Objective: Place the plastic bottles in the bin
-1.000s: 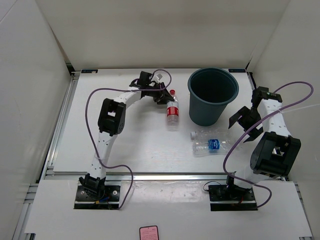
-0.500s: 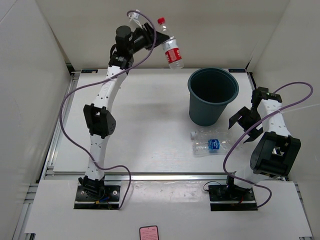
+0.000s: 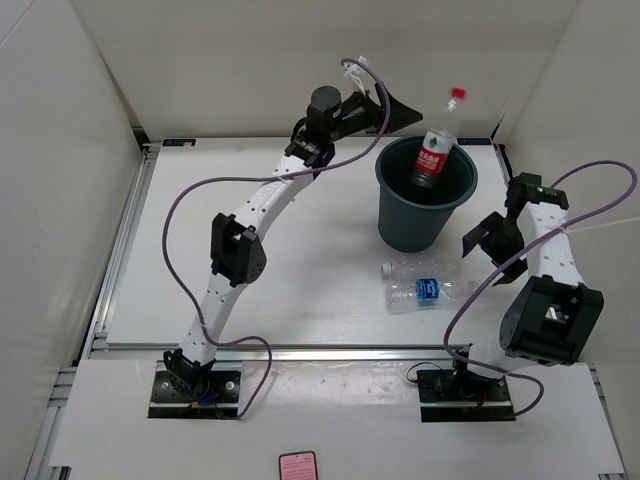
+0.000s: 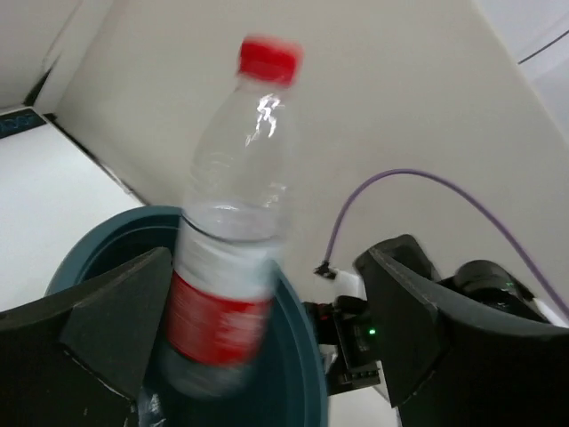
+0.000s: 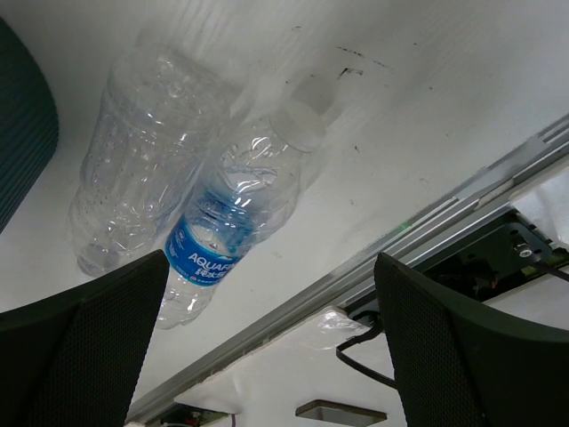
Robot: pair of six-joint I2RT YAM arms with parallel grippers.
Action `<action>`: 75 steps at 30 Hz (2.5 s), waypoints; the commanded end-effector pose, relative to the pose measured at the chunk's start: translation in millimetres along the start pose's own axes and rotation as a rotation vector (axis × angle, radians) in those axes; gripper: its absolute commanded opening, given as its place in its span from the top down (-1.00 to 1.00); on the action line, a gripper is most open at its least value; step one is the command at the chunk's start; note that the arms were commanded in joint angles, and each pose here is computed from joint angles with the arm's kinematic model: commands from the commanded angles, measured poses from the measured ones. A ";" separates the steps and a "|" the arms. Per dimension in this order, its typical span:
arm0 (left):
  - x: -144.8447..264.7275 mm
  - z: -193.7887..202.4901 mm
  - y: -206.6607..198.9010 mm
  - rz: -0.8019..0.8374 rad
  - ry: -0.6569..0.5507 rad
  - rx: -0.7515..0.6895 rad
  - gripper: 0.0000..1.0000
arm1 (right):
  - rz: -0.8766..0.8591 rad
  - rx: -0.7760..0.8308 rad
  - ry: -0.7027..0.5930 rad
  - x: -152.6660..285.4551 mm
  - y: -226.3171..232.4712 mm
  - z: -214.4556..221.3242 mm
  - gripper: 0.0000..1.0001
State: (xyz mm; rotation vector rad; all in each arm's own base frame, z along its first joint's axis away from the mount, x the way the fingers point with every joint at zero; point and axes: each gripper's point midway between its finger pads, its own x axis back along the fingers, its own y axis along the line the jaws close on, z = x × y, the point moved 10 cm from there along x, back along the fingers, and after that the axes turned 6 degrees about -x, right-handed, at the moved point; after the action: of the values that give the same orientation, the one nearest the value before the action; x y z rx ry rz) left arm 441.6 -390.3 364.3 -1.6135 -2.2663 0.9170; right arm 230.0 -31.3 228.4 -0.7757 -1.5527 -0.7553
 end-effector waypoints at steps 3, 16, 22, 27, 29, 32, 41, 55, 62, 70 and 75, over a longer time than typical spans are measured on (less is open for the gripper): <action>33.2 -81.5 -48.5 0.022 -0.184 -0.164 -1.00 | 0.020 -0.048 -0.069 18.8 -10.5 4.2 -1.00; 205.8 -119.1 -23.2 -0.496 -0.201 -0.182 -1.00 | -0.132 -0.206 0.107 12.2 -3.2 3.3 -1.00; 303.1 -86.9 16.8 -0.788 -0.247 -0.033 -1.00 | -0.276 -0.528 0.301 9.5 -16.6 7.4 -1.00; 353.3 -62.8 46.3 -0.913 -0.253 0.095 -1.00 | -0.234 -0.711 0.448 -14.8 -10.1 31.8 -1.00; 357.8 -57.9 50.7 -0.928 -0.253 0.119 -1.00 | -0.215 -0.743 0.462 -25.7 -5.7 38.1 -1.00; 356.8 -54.3 58.3 -0.935 -0.255 0.165 -1.00 | -0.163 -0.717 0.486 -38.0 2.9 46.6 -1.00; 350.9 -57.0 65.5 -0.896 -0.232 0.194 -1.00 | 0.026 -0.663 0.503 -82.5 17.0 48.2 -0.96; 356.2 -53.9 58.0 -0.923 -0.213 0.150 -1.00 | 0.198 -0.620 0.479 -77.1 16.2 33.4 0.10; 359.0 -50.1 59.1 -0.945 -0.213 0.145 -1.00 | 0.067 -0.431 0.225 34.7 -4.0 13.3 0.64; 358.3 -42.9 69.5 -0.952 -0.195 0.198 -1.00 | -0.544 -0.316 -0.106 190.2 -14.8 20.1 0.76; 352.7 -46.6 82.0 -0.937 -0.187 0.230 -1.00 | -0.657 -0.177 -0.328 233.4 20.6 -4.2 0.62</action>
State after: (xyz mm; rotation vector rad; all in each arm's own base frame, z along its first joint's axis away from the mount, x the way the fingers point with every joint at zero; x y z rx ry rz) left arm 389.6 -33.2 282.0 -0.2335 -2.4865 0.9792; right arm 204.8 -8.3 471.0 -0.4952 -2.1234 -1.4401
